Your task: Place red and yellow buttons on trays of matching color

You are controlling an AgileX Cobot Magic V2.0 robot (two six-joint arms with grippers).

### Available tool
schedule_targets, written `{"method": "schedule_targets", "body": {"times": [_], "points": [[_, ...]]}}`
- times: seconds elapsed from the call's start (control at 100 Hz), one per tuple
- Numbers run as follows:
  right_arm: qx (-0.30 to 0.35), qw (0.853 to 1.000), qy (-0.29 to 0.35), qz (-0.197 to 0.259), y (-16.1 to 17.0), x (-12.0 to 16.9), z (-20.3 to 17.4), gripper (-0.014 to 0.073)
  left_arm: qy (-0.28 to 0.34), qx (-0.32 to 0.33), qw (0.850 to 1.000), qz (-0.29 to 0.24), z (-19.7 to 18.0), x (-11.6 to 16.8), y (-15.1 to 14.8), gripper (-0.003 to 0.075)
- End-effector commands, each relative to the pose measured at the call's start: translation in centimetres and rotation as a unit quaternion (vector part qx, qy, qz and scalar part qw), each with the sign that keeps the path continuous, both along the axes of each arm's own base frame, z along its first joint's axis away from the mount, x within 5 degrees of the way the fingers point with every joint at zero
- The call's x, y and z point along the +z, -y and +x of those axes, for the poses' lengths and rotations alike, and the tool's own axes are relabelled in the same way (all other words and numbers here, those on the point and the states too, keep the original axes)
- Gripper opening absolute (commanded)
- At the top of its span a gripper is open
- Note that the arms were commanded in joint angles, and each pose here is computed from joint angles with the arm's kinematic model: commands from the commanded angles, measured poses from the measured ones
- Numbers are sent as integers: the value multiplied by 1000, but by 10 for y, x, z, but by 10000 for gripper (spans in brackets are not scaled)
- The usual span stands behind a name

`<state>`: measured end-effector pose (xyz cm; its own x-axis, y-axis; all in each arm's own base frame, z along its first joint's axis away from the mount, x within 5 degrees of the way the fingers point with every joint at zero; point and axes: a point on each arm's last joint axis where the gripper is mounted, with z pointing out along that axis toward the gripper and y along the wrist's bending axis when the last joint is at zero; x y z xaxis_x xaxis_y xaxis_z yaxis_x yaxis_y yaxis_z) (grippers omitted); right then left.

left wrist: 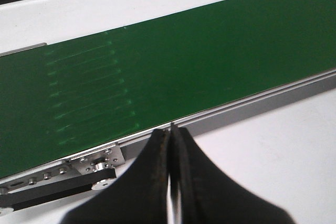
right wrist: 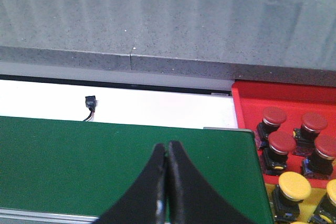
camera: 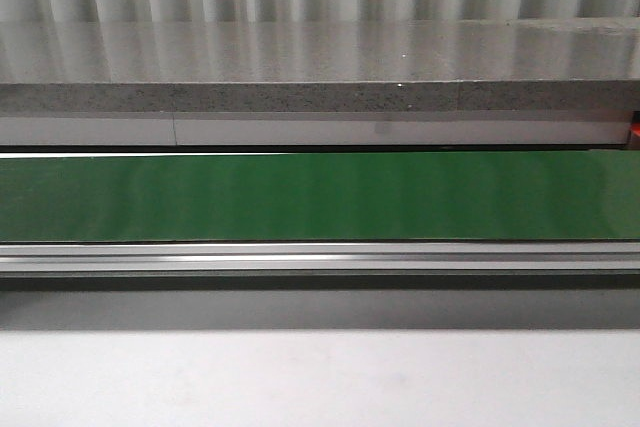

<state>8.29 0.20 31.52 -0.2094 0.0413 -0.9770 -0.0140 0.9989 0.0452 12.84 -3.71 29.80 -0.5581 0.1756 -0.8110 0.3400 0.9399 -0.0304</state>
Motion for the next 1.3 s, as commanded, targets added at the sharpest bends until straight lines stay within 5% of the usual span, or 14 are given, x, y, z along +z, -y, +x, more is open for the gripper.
{"method": "schedule_targets", "body": {"times": [0.0, 0.65, 1.29], "points": [[-1, 998, 64, -11, 1, 7, -9, -66, 41, 5, 999, -18, 4, 13, 2, -20], [-34, 978, 206, 22, 5, -100, -29, -66, 42, 5, 999, -18, 4, 13, 1, -20], [-34, 981, 188, 16, 4, -103, -29, -66, 41, 5, 999, -18, 4, 13, 2, -20]]}}
